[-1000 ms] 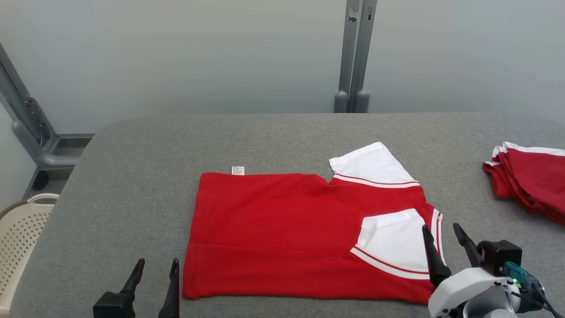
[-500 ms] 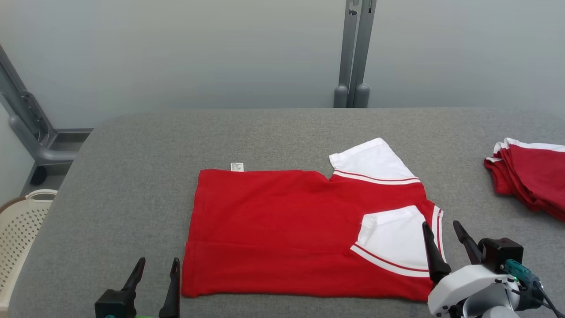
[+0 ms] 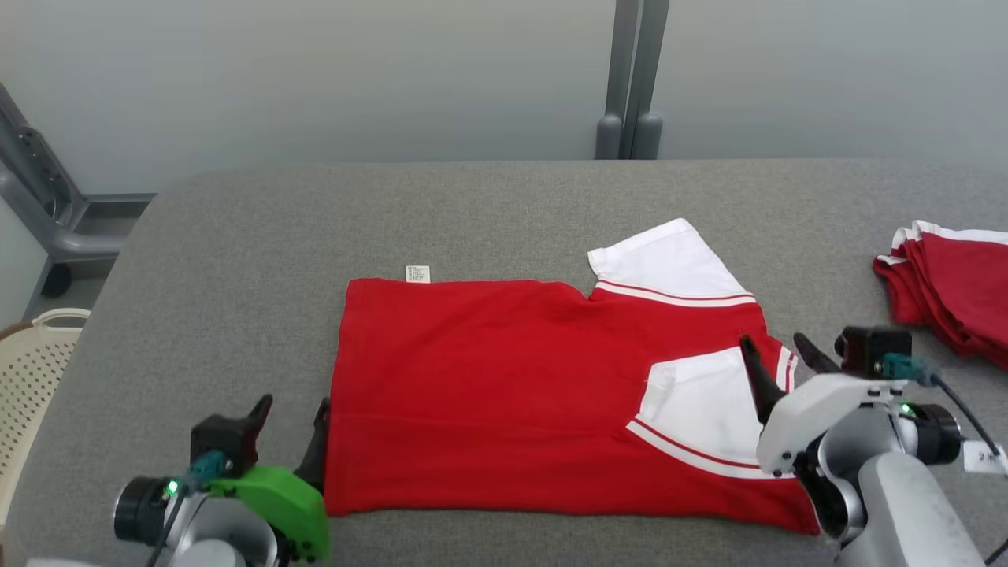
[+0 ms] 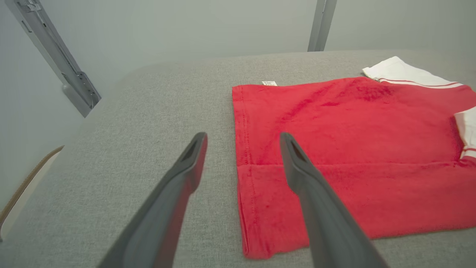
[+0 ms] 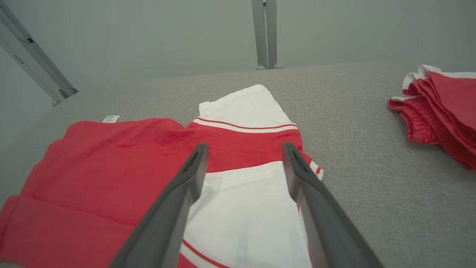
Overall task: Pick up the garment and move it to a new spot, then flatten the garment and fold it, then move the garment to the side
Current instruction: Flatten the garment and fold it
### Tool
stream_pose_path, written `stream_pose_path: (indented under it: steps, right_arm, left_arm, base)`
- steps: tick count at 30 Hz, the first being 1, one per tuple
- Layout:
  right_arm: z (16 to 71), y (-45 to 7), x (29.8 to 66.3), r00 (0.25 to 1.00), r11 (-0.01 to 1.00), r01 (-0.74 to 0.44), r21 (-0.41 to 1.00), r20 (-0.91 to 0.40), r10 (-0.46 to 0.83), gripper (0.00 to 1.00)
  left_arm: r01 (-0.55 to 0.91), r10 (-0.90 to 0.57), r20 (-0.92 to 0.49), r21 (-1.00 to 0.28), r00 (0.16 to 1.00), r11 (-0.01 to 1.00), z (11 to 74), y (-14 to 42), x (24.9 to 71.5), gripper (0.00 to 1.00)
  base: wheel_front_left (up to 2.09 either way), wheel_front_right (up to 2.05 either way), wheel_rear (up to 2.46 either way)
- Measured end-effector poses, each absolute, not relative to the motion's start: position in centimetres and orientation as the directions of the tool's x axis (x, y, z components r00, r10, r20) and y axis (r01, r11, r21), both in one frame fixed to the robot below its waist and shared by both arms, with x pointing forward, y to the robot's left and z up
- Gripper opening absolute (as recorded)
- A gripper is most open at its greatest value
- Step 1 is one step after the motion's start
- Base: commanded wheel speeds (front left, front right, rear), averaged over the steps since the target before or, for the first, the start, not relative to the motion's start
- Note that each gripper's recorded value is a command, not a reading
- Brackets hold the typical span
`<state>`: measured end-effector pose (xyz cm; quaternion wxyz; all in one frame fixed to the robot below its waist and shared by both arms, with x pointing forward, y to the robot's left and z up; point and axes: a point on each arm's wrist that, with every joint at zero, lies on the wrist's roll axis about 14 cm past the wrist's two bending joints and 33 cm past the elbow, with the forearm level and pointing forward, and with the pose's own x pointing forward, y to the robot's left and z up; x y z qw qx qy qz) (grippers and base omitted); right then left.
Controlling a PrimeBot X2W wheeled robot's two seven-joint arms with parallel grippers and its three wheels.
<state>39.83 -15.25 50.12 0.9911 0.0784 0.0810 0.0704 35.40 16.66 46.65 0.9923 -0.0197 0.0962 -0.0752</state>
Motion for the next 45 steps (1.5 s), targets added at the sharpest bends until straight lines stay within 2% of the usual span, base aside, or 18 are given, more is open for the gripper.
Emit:
stream_pose_path:
  steps: [6,9,13,21,27,33,45]
  right_arm:
    - [50.9,-15.7,43.6,0.951,0.988,-0.115,0.107,-0.277,0.141,1.0]
    - [51.9,-16.1,46.1,0.943,0.992,-0.101,0.081,-0.31,0.121,1.0]
    - [52.1,-15.6,49.9,0.917,0.991,-0.113,0.07,-0.376,0.131,1.0]
    - [50.5,-15.6,54.8,0.874,0.984,-0.174,-0.048,-0.469,0.131,1.0]
    - [49.2,-16.1,58.1,0.856,0.97,-0.21,-0.124,-0.503,0.121,1.0]
    - [48.0,-16.9,60.5,0.851,0.963,-0.216,-0.162,-0.515,0.104,1.0]
    - [45.8,-18.0,61.1,0.834,0.966,-0.204,-0.161,-0.544,0.086,1.0]
  left_arm:
    - [0.159,-0.158,-0.235,-0.014,0.959,0.987,48.3,16.4,40.6,1.0]
    - [0.19,-0.194,-0.247,-0.042,0.949,0.981,49.3,15.1,43.5,1.0]
    - [0.23,-0.231,-0.365,-0.046,0.902,0.972,47.7,14.0,46.8,1.0]
    - [0.164,-0.117,-0.529,0.043,0.841,0.986,44.1,16.5,51.3,1.0]
    - [0.175,-0.092,-0.611,0.078,0.787,0.981,41.4,16.8,54.0,1.0]
    - [0.19,-0.067,-0.699,0.1,0.712,0.977,38.0,17.2,54.9,1.0]
    - [0.197,-0.066,-0.722,0.099,0.689,0.975,37.7,16.9,56.5,1.0]
  base:
    - [0.0,0.0,0.0]
    - [0.0,0.0,0.0]
    - [0.0,0.0,0.0]
    - [0.0,0.0,0.0]
    - [0.0,0.0,0.0]
    - [0.0,0.0,0.0]
    - [0.0,0.0,0.0]
